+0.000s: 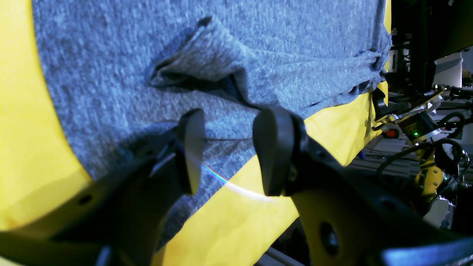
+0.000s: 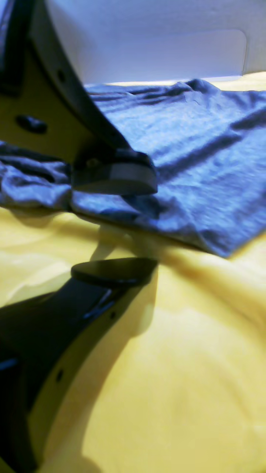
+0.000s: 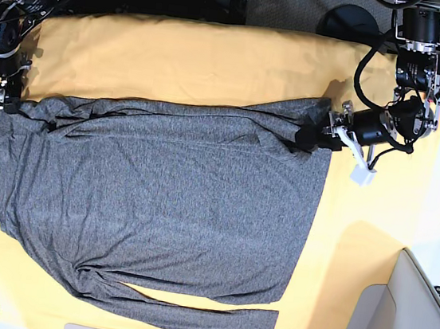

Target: Fold the T-shirt properly

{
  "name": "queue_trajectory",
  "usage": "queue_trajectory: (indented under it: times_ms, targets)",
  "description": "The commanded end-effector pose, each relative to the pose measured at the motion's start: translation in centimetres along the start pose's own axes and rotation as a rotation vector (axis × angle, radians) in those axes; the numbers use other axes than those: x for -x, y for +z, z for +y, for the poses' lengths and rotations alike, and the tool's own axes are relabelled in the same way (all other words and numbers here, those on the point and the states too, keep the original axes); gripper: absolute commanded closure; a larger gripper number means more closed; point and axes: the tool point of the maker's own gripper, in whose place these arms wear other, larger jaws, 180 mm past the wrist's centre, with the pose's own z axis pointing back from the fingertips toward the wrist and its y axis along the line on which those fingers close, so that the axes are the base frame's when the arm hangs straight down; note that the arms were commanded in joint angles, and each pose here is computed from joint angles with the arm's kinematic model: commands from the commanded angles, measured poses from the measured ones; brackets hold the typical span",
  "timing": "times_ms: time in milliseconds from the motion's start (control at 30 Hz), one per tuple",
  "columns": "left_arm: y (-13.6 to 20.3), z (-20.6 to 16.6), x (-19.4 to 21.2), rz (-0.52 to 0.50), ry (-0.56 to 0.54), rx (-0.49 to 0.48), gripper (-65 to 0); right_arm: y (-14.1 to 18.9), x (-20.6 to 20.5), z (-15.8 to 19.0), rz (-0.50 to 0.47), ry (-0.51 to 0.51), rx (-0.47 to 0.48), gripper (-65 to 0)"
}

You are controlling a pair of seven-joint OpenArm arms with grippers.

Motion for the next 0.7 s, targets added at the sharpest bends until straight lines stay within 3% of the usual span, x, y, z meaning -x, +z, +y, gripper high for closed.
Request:
queue_trajectory:
  times_ms: [0,500,667]
  targets:
    - [0.5,-0.8,-1.4,-0.034,-0.03,0.02,-25.0,0.0,-1.6,0.3,-0.038,0.028,0.022,-27.7]
    - [0.5,-0.8,-1.6,-0.039,-0.031,0.021,-25.0,-2.0,-0.5,1.7,-0.006,0.003,0.014,-27.7]
    - [0.5,-0.8,-1.5,-0.039,-0.029,0.02,-25.0,-2.4,0.6,3.1,0.024,0.042,-0.011,-27.6]
